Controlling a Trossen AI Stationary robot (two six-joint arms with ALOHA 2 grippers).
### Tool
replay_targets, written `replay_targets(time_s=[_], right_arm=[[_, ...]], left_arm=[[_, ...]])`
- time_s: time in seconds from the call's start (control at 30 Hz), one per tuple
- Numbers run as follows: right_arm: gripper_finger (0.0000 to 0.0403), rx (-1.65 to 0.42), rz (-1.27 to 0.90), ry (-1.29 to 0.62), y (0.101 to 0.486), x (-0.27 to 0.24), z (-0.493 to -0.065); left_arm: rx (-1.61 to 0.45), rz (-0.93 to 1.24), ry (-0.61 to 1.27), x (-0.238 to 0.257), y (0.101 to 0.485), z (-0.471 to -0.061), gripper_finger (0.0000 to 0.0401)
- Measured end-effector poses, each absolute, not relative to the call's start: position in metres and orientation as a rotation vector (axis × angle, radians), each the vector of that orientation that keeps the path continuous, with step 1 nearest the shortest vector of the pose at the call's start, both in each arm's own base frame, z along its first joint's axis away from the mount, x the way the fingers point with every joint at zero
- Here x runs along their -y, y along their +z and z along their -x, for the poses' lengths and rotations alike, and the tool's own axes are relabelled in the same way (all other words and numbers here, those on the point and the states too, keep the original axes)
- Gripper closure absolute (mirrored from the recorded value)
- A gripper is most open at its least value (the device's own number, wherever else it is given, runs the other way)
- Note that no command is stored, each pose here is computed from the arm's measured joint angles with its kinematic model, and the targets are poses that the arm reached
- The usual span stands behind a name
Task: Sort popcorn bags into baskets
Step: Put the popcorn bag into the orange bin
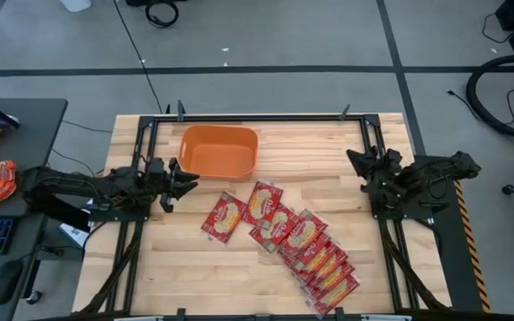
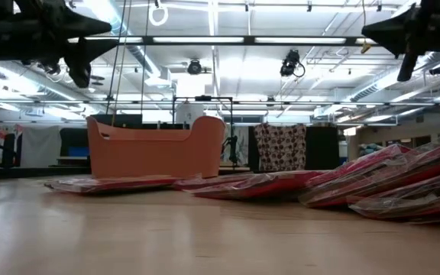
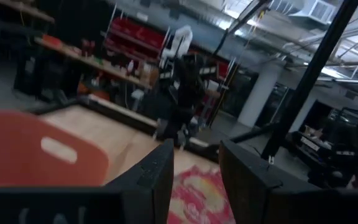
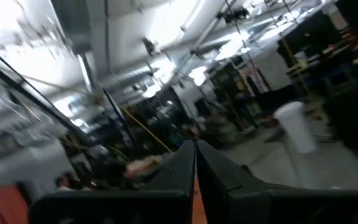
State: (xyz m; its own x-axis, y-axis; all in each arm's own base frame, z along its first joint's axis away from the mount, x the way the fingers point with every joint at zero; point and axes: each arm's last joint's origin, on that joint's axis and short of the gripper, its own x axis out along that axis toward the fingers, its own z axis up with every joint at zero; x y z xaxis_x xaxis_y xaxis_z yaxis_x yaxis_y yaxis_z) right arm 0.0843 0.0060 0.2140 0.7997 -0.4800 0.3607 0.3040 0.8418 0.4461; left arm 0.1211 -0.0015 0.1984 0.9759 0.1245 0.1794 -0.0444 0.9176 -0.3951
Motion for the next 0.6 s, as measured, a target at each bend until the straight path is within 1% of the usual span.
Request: replay_targets(time_s=[0.1, 0.23, 0.37, 0.43, 0.6], right_arm=[[0.038, 0.44, -0.334, -0.421, 0.217, -0.006, -0.091], [0.038, 0.332, -0.278, -0.418, 0.225, -0.007, -0.104], [0.038, 0.175, -0.199, -0.393, 0.228, -0.01, -0.121], [0.0377, 0.094, -0.159, -0.37, 0.229, -0.013, -0.13], [0.0357, -0.128, -0.069, -0.304, 0.224, -0.022, -0.156]], left_arm=[[0.243, 0.347, 0.086, 0.002, 0.202, -0.122, 0.0268], [0.291, 0.257, 0.092, 0.002, 0.207, -0.123, 0.0268], [0.298, 0.179, 0.103, 0.002, 0.208, -0.124, 0.0268], [0.28, 0.176, 0.104, 0.002, 0.206, -0.126, 0.0268], [0.26, 0.174, 0.106, 0.002, 0.204, -0.128, 0.0268]])
